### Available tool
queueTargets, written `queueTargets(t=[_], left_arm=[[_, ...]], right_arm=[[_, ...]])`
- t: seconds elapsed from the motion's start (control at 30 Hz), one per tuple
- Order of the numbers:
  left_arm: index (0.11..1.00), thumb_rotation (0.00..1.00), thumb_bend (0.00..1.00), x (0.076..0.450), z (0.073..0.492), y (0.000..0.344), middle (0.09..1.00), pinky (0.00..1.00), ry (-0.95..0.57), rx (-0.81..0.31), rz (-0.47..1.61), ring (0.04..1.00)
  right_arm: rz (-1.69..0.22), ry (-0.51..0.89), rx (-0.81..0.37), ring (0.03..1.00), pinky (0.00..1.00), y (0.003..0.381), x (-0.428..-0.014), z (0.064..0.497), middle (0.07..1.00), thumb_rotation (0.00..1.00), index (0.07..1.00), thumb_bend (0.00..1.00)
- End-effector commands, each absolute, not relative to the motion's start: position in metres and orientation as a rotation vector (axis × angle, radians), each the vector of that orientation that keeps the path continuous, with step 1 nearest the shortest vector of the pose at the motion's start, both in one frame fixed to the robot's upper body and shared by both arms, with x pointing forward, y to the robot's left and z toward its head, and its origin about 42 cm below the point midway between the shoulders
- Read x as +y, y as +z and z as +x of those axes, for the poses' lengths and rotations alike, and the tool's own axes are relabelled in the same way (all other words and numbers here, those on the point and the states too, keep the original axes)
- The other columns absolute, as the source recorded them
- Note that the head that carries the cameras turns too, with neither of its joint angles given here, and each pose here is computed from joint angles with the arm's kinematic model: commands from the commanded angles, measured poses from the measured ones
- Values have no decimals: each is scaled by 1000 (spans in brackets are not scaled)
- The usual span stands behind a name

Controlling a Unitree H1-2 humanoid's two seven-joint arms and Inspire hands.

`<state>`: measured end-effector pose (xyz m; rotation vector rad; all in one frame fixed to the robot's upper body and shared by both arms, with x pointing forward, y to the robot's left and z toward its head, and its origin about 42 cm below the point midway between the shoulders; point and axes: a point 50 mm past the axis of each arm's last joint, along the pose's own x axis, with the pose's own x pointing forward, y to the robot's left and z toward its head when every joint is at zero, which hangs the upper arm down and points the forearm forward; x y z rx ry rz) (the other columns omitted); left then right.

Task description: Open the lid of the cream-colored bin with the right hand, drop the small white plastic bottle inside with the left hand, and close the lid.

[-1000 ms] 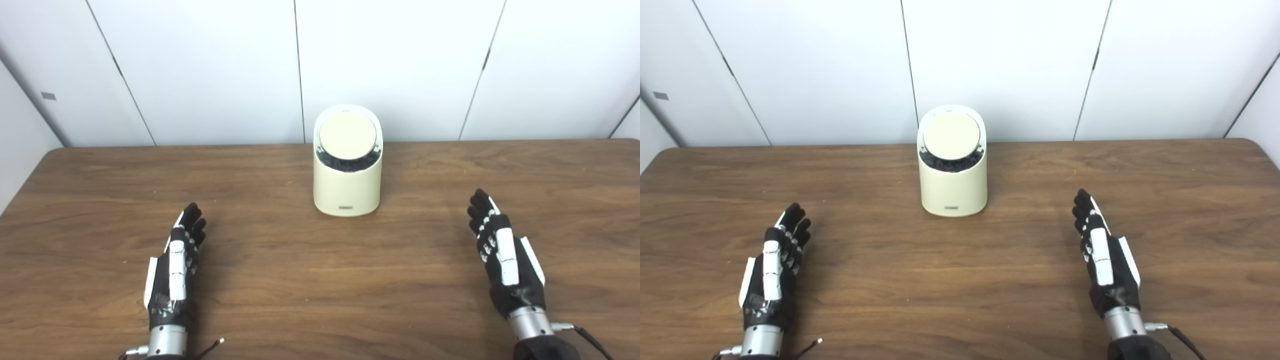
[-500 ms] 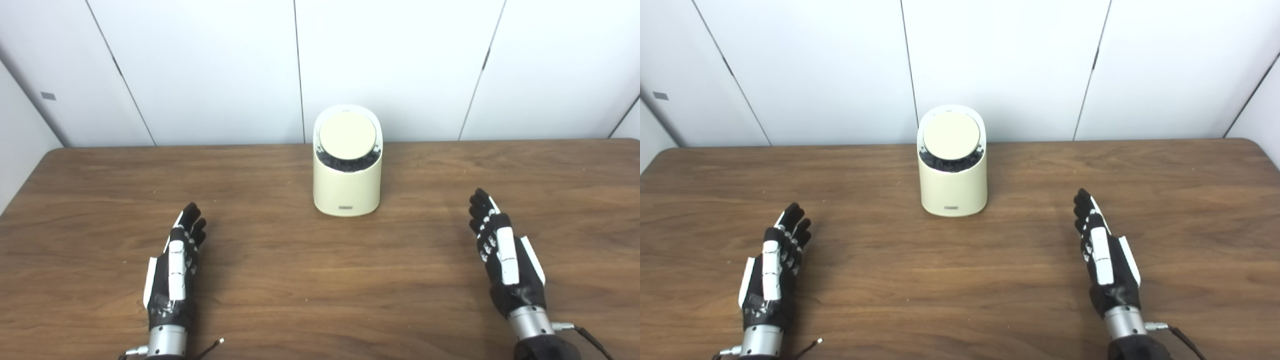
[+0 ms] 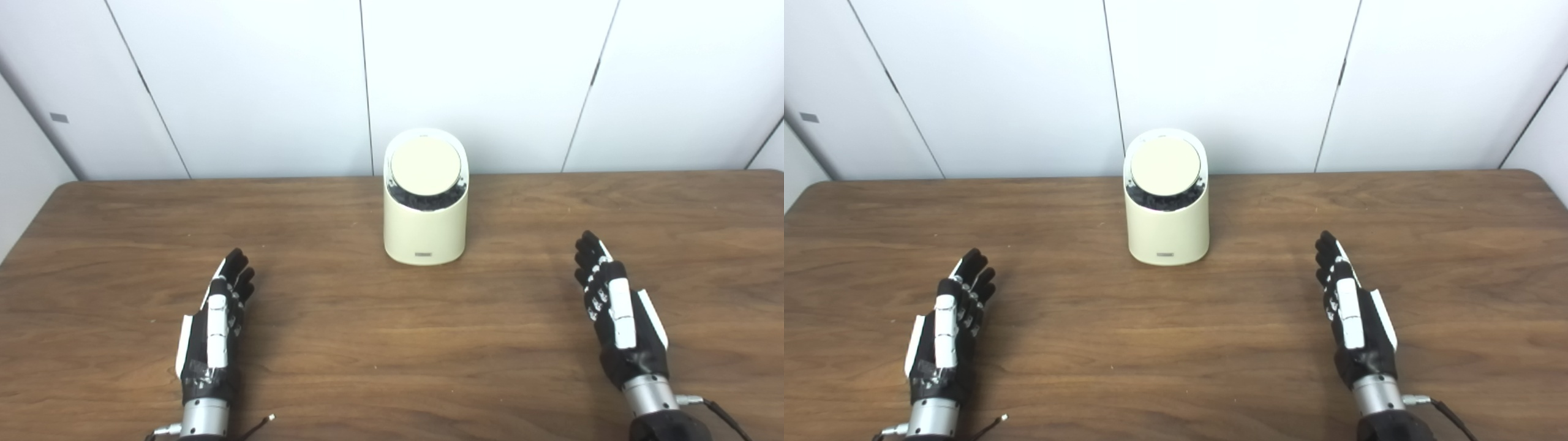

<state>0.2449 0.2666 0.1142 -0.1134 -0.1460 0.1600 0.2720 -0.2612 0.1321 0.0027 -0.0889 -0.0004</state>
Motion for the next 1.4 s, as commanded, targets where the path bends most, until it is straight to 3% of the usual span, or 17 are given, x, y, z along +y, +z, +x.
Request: queueTargets(t=[0.0, 1.37], left_arm=[[944, 910, 510, 273, 239, 111, 951, 959, 171, -150, -100, 942], [945, 899, 514, 274, 239, 111, 954, 963, 170, -153, -95, 946]], right_arm=[[5, 5, -160, 983, 1000, 148, -262, 276, 968, 1000, 967, 605], [10, 4, -155, 978, 1000, 145, -262, 277, 968, 1000, 964, 588]])
